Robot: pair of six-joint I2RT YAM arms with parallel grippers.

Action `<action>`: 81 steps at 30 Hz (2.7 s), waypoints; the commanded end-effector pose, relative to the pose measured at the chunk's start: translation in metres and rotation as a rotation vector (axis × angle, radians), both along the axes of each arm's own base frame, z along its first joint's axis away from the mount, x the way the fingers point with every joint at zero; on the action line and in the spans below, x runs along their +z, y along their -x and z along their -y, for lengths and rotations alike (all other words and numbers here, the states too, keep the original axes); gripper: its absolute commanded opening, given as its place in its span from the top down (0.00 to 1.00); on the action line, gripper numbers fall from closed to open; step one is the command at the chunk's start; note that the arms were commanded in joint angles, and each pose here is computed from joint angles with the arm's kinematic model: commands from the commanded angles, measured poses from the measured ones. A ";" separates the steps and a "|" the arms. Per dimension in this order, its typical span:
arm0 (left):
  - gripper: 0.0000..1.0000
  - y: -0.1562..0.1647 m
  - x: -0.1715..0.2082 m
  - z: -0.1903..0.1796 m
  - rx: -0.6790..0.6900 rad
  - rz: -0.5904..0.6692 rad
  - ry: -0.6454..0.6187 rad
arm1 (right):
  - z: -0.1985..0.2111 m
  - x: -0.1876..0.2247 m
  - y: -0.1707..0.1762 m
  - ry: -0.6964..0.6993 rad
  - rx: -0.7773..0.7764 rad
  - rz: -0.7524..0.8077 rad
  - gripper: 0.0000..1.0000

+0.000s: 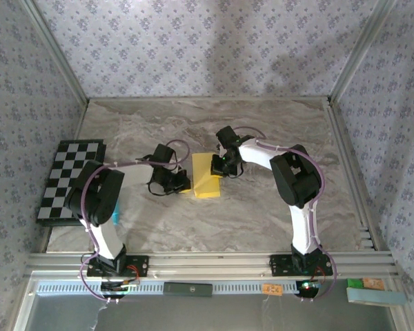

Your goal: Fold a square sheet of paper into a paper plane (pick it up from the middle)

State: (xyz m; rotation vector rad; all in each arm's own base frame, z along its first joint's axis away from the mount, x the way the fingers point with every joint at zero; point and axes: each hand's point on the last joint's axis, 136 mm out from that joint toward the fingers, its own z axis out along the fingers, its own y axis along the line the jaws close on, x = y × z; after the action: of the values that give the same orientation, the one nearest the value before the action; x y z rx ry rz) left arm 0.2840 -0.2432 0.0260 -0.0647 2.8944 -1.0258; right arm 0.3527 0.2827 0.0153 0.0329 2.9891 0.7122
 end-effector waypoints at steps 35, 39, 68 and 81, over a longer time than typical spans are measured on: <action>0.96 0.025 0.029 0.025 -0.078 0.063 0.006 | 0.077 -0.080 0.036 0.326 -0.083 -0.159 0.96; 0.96 0.014 0.027 0.039 -0.062 0.073 0.018 | 0.075 -0.080 0.035 0.317 -0.089 -0.159 0.96; 0.86 -0.007 0.064 0.026 0.039 0.152 0.048 | 0.027 -0.016 -0.001 0.047 -0.111 -0.035 0.93; 0.78 -0.075 0.056 0.057 0.124 0.181 0.075 | 0.029 0.068 -0.023 -0.124 -0.150 0.146 0.71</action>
State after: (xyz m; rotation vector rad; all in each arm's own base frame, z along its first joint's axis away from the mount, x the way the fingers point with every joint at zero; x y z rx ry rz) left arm 0.3379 -0.2956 0.0744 -0.1181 2.7039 -1.0554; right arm 0.3753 0.2699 0.0715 0.1518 2.8040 0.8562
